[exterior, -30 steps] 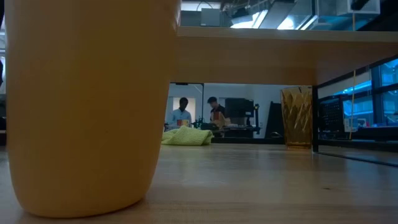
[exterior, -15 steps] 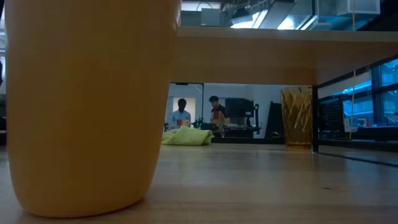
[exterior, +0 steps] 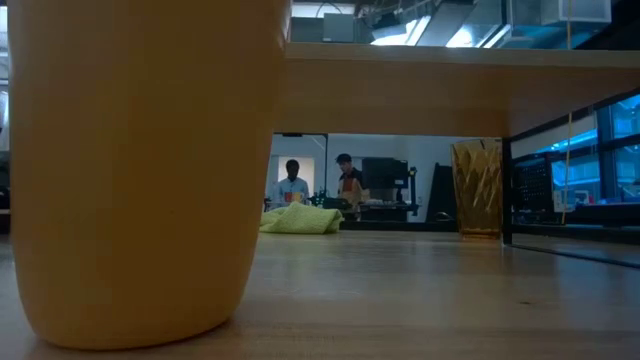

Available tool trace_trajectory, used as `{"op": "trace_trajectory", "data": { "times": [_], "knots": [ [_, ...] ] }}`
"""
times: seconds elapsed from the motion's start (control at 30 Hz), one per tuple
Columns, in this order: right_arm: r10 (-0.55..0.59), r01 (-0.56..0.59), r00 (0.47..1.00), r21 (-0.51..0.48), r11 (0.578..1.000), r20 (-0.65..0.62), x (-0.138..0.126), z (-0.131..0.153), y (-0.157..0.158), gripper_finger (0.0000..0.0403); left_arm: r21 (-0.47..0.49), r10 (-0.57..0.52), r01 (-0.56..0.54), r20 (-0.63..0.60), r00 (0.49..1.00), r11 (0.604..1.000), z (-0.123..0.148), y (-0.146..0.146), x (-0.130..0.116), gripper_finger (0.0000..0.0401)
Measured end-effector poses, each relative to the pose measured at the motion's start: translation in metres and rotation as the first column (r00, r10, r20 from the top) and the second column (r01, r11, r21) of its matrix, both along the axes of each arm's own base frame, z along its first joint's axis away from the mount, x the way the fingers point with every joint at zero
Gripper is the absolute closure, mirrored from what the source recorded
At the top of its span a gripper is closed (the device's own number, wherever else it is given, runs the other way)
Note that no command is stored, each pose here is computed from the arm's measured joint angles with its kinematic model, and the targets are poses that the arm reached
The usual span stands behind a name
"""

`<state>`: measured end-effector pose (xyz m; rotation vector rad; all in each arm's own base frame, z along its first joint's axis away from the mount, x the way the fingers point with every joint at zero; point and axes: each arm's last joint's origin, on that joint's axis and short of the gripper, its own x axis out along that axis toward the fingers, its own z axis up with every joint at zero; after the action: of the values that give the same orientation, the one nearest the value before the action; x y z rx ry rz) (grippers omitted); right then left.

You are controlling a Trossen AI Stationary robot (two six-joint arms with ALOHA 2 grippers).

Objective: Stack small to large cups/mugs on shelf
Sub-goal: Put the blue mug on the shelf

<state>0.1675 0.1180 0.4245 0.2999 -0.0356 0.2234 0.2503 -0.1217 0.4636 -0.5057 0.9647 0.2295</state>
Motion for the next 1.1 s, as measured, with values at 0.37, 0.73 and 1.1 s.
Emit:
{"op": "trace_trajectory", "data": {
  "times": [0.37, 0.73, 1.1],
  "knots": [
    [-0.054, 0.058, 0.995, 0.047, 0.997, -0.087, 0.038, -0.023, 0.019, 0.0203, 0.029, -0.118, 0.118, 0.001, 0.993, 0.993, 0.0, -0.018, -0.01, 0.0337],
    [-0.131, 0.071, 0.963, -0.248, 0.966, -0.236, 0.073, -0.011, 0.043, 0.0203, 0.101, -0.165, 0.162, 0.027, 0.986, 0.982, 0.0, -0.031, -0.018, 0.0337],
    [-0.226, 0.033, 0.873, -0.41, 0.912, -0.432, 0.114, 0.019, 0.057, 0.0203, 0.084, -0.199, 0.197, 0.021, 0.98, 0.977, 0.0, -0.039, -0.023, 0.0337]
  ]
}}
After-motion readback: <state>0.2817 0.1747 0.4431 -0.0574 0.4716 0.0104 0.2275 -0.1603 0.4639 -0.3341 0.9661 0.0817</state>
